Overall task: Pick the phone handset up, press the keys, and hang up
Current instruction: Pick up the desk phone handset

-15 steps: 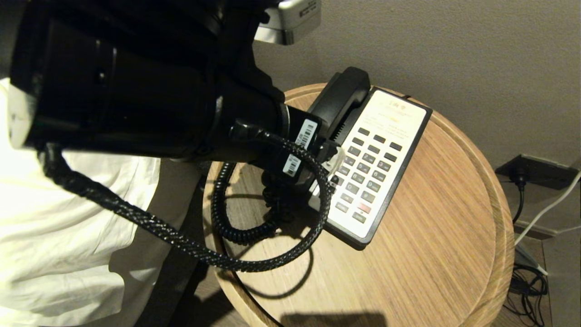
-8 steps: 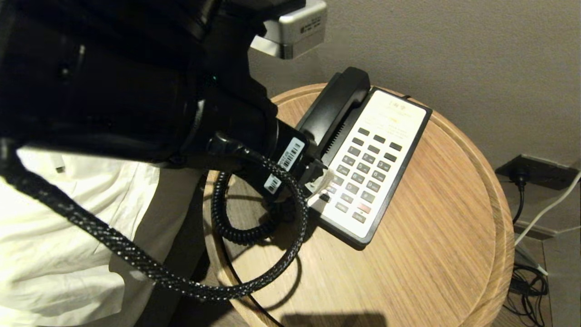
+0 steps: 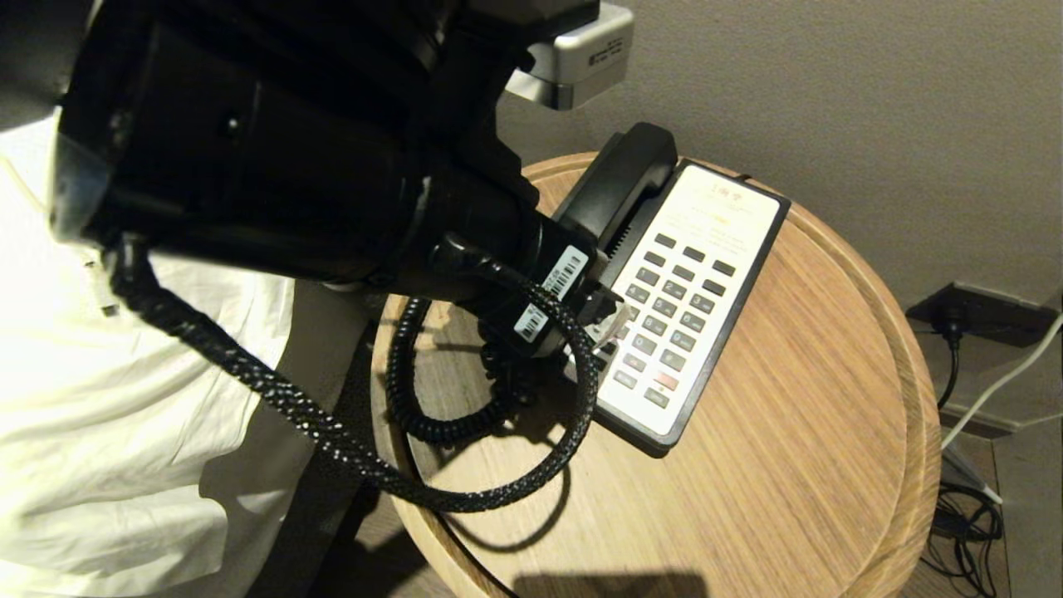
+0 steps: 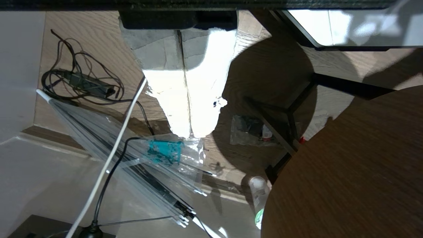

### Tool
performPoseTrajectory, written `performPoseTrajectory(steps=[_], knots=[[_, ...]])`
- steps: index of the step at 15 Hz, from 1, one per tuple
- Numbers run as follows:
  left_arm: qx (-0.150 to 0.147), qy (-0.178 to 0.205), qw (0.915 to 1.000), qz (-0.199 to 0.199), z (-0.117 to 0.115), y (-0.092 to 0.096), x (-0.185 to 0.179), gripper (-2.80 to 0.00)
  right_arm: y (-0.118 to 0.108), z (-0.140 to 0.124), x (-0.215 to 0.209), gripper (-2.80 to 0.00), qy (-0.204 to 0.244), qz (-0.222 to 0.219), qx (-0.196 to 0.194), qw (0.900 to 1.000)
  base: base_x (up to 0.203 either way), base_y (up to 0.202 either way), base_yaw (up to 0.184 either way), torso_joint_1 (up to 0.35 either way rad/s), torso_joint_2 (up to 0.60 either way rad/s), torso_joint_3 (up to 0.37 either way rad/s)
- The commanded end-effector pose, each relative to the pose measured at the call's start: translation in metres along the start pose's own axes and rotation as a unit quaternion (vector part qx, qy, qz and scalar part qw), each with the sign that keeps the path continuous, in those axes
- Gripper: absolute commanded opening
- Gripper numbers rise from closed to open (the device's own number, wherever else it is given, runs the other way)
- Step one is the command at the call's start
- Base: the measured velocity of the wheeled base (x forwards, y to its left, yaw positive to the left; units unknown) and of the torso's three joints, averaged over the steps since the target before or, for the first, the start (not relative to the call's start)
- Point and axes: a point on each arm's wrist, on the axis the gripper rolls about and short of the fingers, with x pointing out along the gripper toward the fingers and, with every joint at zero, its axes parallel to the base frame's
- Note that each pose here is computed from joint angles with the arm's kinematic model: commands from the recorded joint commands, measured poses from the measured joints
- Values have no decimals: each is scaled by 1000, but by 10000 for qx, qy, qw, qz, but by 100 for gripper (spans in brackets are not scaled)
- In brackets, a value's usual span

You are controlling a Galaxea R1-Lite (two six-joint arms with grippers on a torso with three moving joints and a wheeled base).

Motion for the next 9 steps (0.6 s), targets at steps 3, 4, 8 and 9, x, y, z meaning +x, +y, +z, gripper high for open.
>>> performPoseTrajectory(steps=[3, 4, 8, 9], knots=[[-89, 117, 9997, 174, -1, 8, 14, 0, 0, 0, 0, -280, -2, 2, -2, 10000, 0, 0, 0, 0, 0, 0], [-110, 124, 9996, 206, -1, 9, 16, 0, 0, 0, 0, -280, -1, -2, -2, 10000, 0, 0, 0, 0, 0, 0], [-134, 96, 9997, 206, 0, 9, 21, 0, 0, 0, 0, -280, -9, -2, -2, 10000, 0, 0, 0, 0, 0, 0], [-138, 70, 9997, 203, 1, 8, 23, 0, 0, 0, 0, -280, 0, -1, -2, 10000, 0, 0, 0, 0, 0, 0]])
